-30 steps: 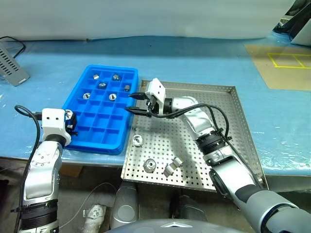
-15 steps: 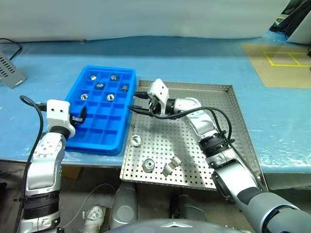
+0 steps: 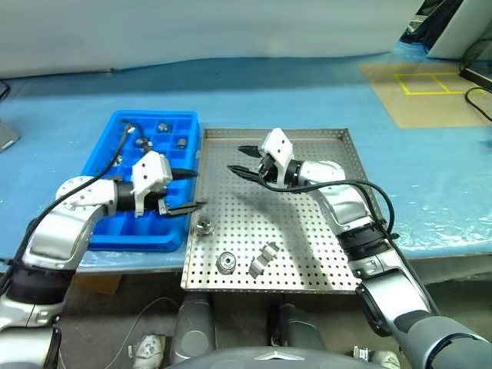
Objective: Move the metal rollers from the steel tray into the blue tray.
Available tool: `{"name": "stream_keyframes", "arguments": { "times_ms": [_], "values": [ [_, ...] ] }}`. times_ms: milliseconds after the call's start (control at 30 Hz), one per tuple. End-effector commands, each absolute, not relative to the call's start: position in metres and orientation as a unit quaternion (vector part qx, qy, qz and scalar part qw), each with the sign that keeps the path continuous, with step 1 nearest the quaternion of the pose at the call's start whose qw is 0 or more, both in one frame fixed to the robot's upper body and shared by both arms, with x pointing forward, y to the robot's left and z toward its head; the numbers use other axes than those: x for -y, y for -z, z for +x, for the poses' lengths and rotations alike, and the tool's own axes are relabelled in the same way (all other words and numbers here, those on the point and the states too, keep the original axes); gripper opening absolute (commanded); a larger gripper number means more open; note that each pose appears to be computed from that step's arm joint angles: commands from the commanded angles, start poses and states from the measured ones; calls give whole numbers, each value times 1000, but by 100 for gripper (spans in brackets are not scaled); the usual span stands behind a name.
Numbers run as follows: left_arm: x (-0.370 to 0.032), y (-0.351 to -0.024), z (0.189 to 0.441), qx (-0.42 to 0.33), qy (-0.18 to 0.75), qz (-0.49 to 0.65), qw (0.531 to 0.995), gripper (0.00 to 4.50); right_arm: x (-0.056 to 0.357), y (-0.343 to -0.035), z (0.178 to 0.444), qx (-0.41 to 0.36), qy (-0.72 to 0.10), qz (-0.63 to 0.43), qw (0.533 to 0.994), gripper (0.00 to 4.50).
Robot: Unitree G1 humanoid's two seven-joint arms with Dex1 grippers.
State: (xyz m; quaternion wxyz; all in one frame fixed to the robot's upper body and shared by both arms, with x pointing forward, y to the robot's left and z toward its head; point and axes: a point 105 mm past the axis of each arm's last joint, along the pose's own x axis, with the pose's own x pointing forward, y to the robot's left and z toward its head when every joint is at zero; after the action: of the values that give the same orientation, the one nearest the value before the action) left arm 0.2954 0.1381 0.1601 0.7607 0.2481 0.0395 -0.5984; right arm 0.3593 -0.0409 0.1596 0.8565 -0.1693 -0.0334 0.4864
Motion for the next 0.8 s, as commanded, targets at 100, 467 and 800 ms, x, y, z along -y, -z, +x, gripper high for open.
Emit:
{"name": "stream_keyframes", "arguments": {
  "times_ms": [100,467,800],
  "values": [
    [-127,-162,310,-61,655,336,674,374,56,-173,355,52,-447,-175,875,271],
    [-126,-141,294,-131,734,427,512,374,68,-170,345,41,-406,-170,897,271],
    [-142,-131,293,-170,703,444,529,374,67,-163,338,30,-398,-162,902,271]
  ]
}}
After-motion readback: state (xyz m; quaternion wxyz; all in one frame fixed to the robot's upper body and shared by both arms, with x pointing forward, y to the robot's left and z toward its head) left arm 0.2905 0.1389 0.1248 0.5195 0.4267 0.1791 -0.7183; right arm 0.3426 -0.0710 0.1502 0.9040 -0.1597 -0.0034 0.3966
